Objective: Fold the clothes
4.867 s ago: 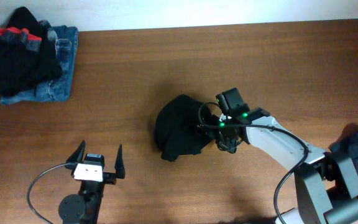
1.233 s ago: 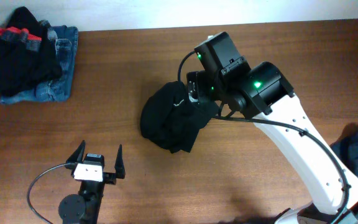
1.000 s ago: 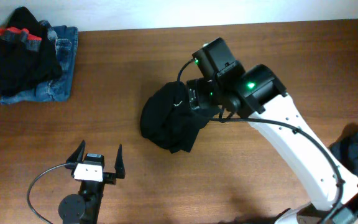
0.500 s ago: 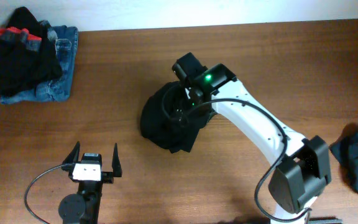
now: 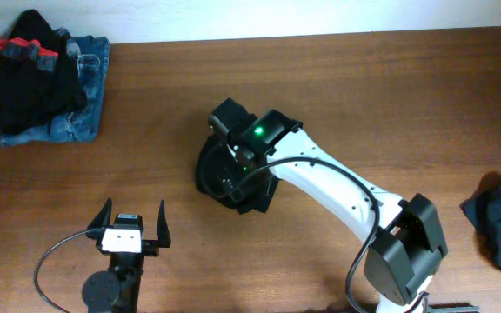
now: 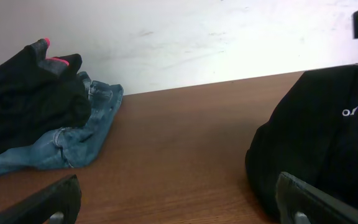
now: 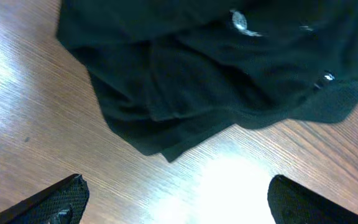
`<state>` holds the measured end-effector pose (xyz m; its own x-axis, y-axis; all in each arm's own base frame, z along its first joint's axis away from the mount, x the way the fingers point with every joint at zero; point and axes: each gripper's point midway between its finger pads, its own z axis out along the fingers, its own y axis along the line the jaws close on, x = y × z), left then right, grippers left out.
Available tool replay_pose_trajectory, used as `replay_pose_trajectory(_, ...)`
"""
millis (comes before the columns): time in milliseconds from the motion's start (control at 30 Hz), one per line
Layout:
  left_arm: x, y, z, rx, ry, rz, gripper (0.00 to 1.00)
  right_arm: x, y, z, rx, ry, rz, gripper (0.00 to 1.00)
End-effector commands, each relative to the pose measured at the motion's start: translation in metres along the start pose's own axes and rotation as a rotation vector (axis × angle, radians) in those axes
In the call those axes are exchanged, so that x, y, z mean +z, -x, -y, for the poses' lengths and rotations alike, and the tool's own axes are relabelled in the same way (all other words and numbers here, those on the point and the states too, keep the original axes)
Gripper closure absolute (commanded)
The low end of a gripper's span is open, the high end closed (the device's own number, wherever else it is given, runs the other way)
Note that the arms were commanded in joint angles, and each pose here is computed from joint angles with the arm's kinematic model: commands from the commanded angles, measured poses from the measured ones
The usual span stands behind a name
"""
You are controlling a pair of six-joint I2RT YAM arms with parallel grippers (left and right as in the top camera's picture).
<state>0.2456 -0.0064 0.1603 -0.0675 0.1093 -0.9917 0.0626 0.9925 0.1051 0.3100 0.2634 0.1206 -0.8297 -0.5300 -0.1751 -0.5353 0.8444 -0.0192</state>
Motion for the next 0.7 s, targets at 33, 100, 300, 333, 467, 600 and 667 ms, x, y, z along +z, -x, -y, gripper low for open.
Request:
replay_pose_trajectory(33,0.000,-0.002,-0.003,0.016,0.018,-0.003,0.01,0.028,-0.008,-0.001,-0.011,-0.008,-0.060,0.03)
replay_pose_trajectory(100,0.000,-0.002,-0.003,0.016,0.018,-0.003,0.01,0.035,-0.008,0.001,-0.013,-0.025,-0.071,0.03)
replay_pose_trajectory(300,0.000,-0.002,-0.003,0.016,0.018,-0.003,0.01,0.045,-0.005,0.017,-0.021,-0.123,-0.070,0.04)
replay_pose_trajectory(333,0.000,-0.002,-0.003,0.016,0.018,-0.003,0.01,0.046,-0.003,0.019,-0.029,-0.137,-0.067,0.04)
replay_pose_trajectory(467,0.000,-0.002,-0.003,0.016,0.018,-0.003,0.01,0.053,0.002,0.020,-0.057,-0.149,-0.057,0.04)
replay_pose_trajectory(600,0.000,-0.002,-0.003,0.016,0.018,-0.003,0.01,0.059,0.006,0.024,-0.057,-0.175,-0.050,0.07)
replay_pose_trajectory(667,0.000,-0.002,-0.003,0.016,0.018,-0.003,0.01,0.061,0.007,0.029,-0.059,-0.208,-0.047,0.11)
